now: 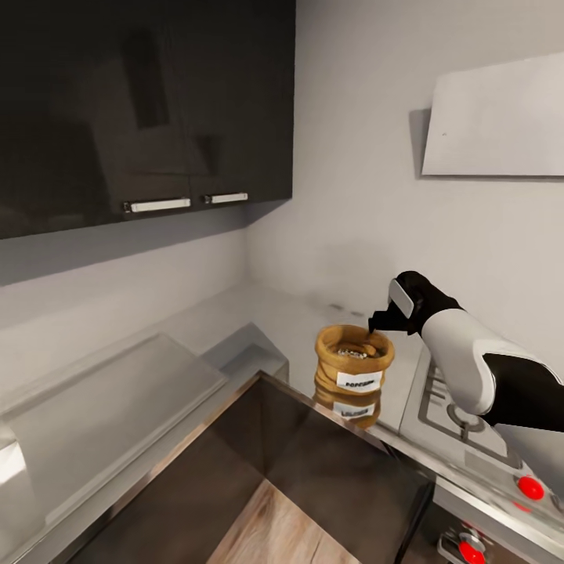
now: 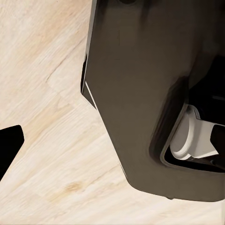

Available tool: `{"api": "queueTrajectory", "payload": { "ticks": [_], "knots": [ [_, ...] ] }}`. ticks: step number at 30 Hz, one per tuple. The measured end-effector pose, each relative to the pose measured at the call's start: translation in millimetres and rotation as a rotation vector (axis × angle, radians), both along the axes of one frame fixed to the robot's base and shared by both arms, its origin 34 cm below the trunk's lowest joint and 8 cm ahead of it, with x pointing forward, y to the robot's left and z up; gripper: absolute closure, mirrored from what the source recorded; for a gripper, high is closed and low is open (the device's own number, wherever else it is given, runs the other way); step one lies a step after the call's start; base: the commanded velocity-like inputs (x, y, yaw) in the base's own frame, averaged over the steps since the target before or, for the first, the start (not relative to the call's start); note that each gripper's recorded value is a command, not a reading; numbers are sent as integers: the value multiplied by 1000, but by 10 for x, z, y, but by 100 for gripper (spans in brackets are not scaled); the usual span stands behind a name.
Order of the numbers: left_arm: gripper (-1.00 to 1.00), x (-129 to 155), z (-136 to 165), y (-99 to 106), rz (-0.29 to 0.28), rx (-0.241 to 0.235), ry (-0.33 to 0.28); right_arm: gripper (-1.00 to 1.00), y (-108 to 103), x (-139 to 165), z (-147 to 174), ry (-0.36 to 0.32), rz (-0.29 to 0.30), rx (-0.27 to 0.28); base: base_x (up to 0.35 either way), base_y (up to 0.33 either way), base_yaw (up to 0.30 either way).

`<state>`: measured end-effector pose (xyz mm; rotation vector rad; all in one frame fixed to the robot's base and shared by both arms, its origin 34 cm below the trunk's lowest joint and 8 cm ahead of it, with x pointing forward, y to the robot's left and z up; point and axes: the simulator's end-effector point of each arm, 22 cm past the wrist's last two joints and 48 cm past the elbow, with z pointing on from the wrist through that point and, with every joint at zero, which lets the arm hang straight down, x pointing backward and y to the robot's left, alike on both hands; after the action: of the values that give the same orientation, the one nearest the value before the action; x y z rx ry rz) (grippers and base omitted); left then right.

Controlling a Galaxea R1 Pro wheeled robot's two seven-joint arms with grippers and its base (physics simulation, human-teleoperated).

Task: In the kitchen, take the popcorn bag from the countertop, put it into the microwave, and heat it until the popcorn is cooked so the cooked popcorn ends up inside the bag.

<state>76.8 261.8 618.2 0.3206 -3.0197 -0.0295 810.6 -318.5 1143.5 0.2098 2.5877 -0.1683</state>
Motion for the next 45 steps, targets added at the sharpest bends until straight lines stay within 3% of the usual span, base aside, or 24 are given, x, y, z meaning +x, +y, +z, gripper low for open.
{"api": "queueTrajectory", "payload": {
  "ticks": [19,40,45],
  "knots": [
    [-100,-5,0,1,0,0,2,-100,-8,6,-21,3,0,-2,54,-9,0],
    [-100,-131,13,1,1,0,35,-100,-33,33,-276,42,-4,-2,1,0,0],
    [-100,-162,17,1,0,0,43,-100,-18,-22,-452,80,-1,2,0,0,0]
  ]
}}
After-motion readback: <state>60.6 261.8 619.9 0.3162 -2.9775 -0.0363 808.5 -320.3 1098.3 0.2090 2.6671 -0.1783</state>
